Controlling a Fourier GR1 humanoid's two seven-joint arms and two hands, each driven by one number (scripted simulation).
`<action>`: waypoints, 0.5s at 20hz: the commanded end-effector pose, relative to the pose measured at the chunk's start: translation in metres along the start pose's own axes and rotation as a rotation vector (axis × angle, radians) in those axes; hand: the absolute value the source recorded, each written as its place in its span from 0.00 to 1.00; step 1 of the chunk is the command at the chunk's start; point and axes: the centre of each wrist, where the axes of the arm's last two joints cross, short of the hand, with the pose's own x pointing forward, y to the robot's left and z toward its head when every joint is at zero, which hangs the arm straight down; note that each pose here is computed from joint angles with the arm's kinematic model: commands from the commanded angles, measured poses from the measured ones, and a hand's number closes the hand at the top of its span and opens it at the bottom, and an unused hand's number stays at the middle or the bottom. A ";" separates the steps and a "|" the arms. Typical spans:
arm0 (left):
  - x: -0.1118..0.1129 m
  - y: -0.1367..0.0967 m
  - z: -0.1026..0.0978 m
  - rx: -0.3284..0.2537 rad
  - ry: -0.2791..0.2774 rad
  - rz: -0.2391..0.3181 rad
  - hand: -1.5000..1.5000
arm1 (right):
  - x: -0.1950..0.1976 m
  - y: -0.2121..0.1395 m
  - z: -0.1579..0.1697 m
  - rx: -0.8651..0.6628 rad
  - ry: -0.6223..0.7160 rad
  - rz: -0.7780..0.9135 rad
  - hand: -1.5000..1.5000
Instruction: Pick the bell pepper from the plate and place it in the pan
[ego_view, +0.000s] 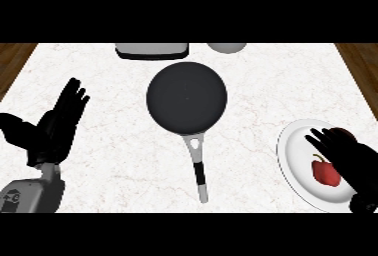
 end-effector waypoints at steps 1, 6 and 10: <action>0.023 -0.018 0.015 -0.004 0.011 0.018 0.50 | -0.004 0.019 -0.001 0.045 0.009 0.016 0.00; -0.003 0.004 -0.011 -0.003 0.004 -0.005 0.50 | 0.008 0.027 -0.034 0.064 0.007 0.015 0.00; -0.002 0.000 -0.003 -0.003 0.003 -0.016 0.50 | -0.021 0.043 -0.032 0.043 -0.002 -0.007 0.00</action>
